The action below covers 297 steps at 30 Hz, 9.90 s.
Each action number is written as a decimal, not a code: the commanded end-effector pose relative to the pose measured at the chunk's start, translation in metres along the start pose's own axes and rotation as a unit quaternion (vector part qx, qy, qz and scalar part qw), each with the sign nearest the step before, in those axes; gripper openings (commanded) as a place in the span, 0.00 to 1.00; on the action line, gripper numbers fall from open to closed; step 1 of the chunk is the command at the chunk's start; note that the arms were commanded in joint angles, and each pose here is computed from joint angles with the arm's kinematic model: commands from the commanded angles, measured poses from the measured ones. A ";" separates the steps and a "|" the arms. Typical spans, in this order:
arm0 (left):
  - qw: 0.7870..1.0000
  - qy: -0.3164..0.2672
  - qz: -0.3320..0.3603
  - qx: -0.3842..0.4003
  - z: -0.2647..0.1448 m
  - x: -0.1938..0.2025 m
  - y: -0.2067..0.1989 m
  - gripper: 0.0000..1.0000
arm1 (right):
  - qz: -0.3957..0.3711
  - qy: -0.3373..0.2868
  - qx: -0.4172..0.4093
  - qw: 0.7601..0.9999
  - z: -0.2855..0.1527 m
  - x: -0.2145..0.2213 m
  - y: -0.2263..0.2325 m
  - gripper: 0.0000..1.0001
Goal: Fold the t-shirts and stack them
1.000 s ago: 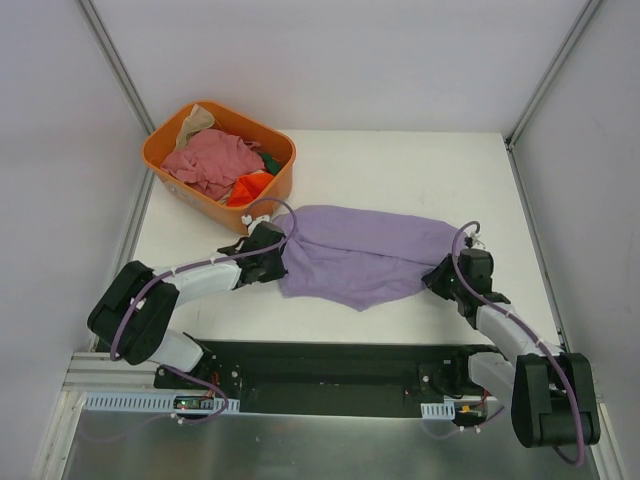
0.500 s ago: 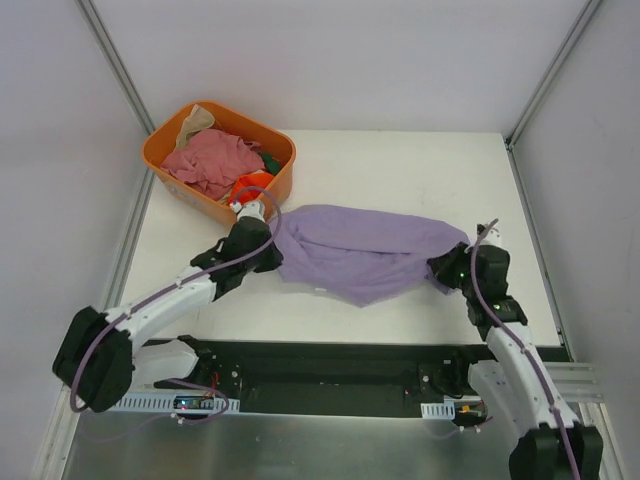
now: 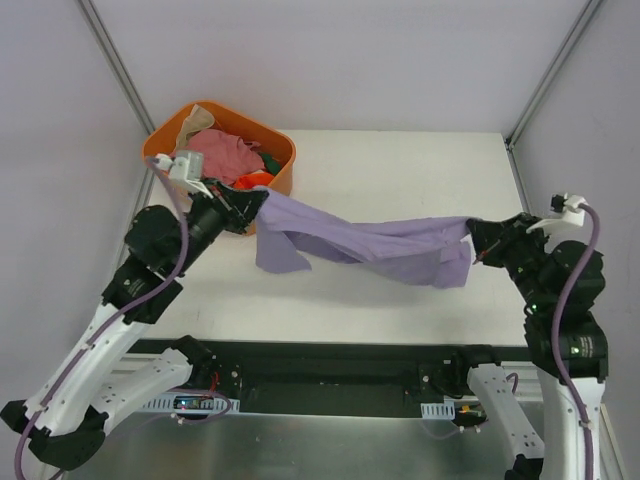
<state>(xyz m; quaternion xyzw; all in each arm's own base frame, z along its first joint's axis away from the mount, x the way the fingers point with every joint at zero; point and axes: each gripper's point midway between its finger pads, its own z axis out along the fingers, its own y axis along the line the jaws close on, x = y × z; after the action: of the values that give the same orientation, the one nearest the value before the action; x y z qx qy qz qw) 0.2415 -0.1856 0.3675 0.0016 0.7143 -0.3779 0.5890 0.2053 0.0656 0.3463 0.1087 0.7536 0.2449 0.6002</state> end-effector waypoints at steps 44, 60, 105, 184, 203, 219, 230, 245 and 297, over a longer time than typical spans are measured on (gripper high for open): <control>0.968 -0.143 0.125 0.164 0.170 -0.235 -0.100 0.00 | -0.185 -0.304 0.186 0.916 0.023 -0.321 -0.003 0.00; 0.951 0.303 -0.024 -0.050 0.085 0.187 0.130 0.00 | 0.061 0.166 0.270 0.947 0.009 0.122 -0.155 0.00; 0.925 0.251 -0.009 -0.284 0.025 0.163 0.183 0.99 | 0.020 0.263 0.110 0.958 0.047 0.157 -0.109 0.96; 0.888 0.341 -0.127 -0.281 0.012 0.242 0.178 0.99 | -0.070 0.459 0.097 0.880 0.244 0.234 -0.095 0.97; 0.881 0.404 -0.067 -0.236 0.128 0.259 0.182 0.99 | 0.254 0.343 0.388 0.817 0.059 0.230 -0.262 0.96; 0.900 0.332 0.109 -0.260 0.273 0.174 0.207 0.99 | 0.077 0.303 0.304 0.900 0.076 0.168 -0.221 0.96; 0.913 0.345 0.046 -0.214 0.180 0.179 0.142 0.99 | -0.091 0.362 0.306 0.876 0.182 0.134 -0.219 0.91; 0.873 0.400 0.022 -0.278 0.133 0.264 0.198 0.99 | -0.129 0.437 0.335 0.825 0.244 0.158 -0.264 0.63; 0.883 0.427 -0.006 -0.195 0.206 0.260 0.169 0.99 | 0.107 0.410 0.304 0.853 0.154 0.189 -0.238 0.96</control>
<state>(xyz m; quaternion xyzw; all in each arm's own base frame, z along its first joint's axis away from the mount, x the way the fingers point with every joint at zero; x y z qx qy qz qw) 0.4054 -0.2821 0.0566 0.0292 0.9522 -0.1925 0.2355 0.3260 -0.0123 0.0495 0.2366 0.9584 0.0740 0.1418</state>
